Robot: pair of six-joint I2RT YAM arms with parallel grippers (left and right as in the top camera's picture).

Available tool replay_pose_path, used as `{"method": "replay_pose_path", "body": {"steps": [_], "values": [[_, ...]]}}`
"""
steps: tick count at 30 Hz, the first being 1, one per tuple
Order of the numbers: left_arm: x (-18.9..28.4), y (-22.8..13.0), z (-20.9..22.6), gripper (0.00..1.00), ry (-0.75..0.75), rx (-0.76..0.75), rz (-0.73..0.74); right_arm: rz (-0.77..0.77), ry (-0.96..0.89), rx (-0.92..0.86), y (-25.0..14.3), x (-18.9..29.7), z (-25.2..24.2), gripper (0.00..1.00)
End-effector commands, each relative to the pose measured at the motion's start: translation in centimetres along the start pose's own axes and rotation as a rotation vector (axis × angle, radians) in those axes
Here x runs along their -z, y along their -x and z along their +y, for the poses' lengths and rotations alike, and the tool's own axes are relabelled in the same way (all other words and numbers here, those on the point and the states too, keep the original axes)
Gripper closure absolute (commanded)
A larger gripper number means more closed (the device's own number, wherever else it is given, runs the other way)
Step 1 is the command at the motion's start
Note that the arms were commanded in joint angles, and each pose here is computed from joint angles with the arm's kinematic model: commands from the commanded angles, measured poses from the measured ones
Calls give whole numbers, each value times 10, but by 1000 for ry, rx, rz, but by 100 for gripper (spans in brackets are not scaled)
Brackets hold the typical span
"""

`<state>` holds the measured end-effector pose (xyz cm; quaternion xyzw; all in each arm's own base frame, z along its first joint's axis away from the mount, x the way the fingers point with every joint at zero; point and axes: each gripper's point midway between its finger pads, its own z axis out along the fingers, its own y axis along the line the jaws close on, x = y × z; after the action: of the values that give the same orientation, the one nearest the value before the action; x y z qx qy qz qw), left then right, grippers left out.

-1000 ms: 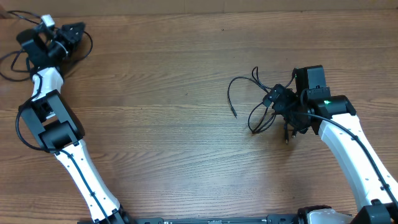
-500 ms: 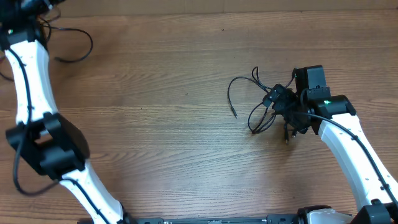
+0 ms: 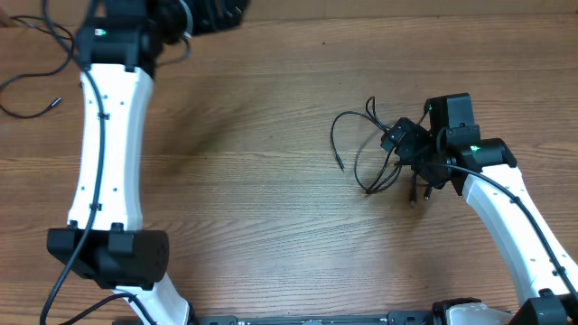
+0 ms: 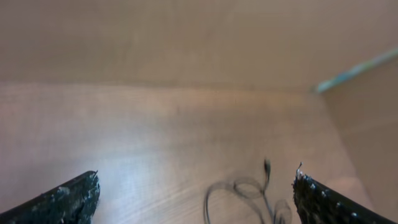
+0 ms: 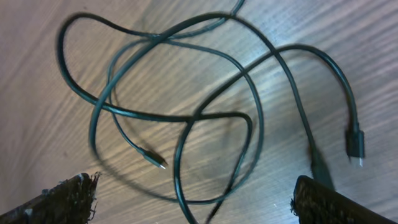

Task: Untangle cables

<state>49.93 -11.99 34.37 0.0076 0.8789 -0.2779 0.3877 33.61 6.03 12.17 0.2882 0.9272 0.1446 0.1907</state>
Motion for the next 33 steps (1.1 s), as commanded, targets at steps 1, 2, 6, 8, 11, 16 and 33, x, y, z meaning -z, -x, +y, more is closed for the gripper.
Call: {"method": "replay_pose_path", "body": {"steps": [1,2,6,8,11,16,33], "values": [[6,-15,-5,0,68,-59,36,-10,30,13,3,0,7,0],[5,-22,-7,0,69,-55,64,-10,47,4,3,0,11,0],[5,-43,-8,0,82,-33,142,-11,92,-63,6,1,20,7],[7,-54,-5,0,94,-14,187,-28,88,-60,9,1,20,7],[10,-76,-5,0,103,-3,272,-62,81,-50,17,2,19,1],[3,-119,-27,0,50,-191,423,-136,106,22,40,34,20,0],[-105,-283,-120,0,-145,-531,599,-434,124,-103,22,200,-45,0]]}}
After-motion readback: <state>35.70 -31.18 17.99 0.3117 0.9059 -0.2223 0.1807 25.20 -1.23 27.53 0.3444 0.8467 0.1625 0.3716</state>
